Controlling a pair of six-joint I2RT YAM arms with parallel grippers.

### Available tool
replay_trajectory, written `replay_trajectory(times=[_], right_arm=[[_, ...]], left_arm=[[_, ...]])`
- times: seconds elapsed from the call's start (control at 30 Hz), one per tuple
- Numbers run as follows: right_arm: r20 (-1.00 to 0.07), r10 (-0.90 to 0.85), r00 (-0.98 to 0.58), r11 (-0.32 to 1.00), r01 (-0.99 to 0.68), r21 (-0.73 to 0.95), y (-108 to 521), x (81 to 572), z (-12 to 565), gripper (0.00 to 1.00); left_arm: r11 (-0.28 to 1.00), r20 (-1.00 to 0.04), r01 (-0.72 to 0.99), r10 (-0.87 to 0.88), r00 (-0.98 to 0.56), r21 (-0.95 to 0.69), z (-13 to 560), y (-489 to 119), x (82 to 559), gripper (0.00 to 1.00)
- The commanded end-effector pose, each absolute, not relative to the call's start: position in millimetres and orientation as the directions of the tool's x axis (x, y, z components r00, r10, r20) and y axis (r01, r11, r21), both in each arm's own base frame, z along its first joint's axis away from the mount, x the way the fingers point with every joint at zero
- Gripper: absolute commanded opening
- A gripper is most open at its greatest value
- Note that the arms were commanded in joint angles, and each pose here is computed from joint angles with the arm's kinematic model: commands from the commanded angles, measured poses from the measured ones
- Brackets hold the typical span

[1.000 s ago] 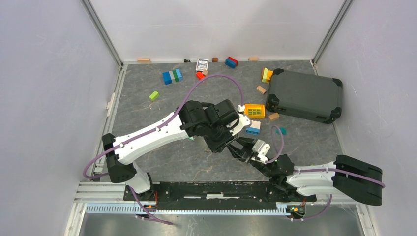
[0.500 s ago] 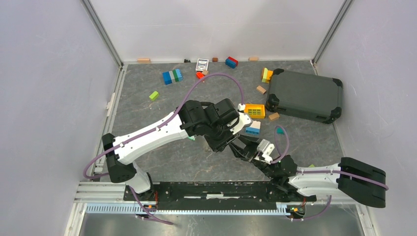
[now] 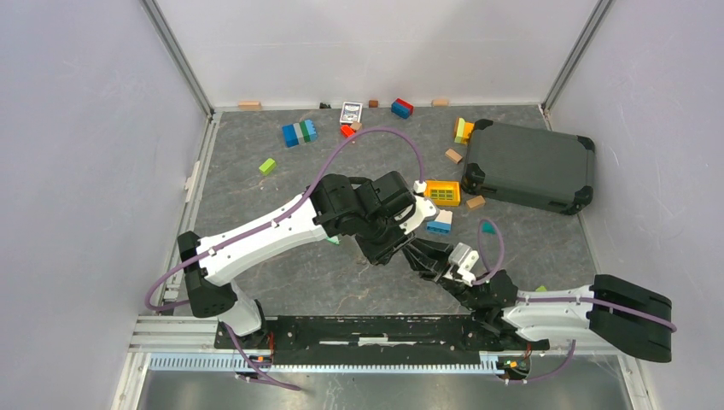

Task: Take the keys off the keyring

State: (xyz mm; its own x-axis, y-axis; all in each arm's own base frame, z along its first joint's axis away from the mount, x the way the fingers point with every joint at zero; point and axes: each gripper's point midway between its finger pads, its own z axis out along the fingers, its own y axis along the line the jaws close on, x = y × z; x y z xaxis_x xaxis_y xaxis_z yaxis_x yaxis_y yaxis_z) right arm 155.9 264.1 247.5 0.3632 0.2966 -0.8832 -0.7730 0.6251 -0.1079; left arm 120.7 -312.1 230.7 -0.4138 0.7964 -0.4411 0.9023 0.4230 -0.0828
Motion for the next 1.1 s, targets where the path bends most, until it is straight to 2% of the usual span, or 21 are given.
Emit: replay_trajectory(times=[0.0, 0.23, 0.37, 0.53, 0.67, 0.97, 1.07], right_arm=[[-0.836, 0.380, 0.397, 0.613, -0.785, -0.094, 253, 146, 267, 0.21], [-0.844, 0.348, 0.409, 0.599, -0.789, -0.135, 252, 141, 263, 0.01], [-0.878, 0.282, 0.387, 0.578, -0.799, -0.167, 261, 142, 262, 0.00], [-0.928, 0.166, 0.333, 0.543, -0.817, -0.196, 270, 143, 266, 0.00], [-0.947, 0.085, 0.309, 0.490, -0.841, -0.230, 273, 137, 278, 0.00], [-0.957, -0.130, 0.259, 0.351, -0.891, -0.288, 269, 120, 292, 0.00], [-0.950, -0.166, 0.263, 0.332, -0.893, -0.305, 265, 118, 297, 0.00]], left_arm=[[0.405, -0.478, 0.910, 0.784, -0.397, -0.092, 236, -320, 122, 0.02], [0.398, -0.524, 0.910, 0.753, -0.397, -0.117, 238, -324, 120, 0.02], [0.370, -0.577, 0.918, 0.723, -0.381, -0.143, 241, -329, 116, 0.05], [0.351, -0.652, 0.924, 0.667, -0.360, -0.150, 246, -333, 115, 0.19], [0.326, -0.720, 0.934, 0.612, -0.328, -0.149, 252, -333, 113, 0.40], [0.243, -0.869, 0.965, 0.451, -0.202, -0.099, 282, -324, 105, 0.65], [0.229, -0.904, 0.970, 0.390, -0.173, -0.087, 295, -318, 101, 0.67]])
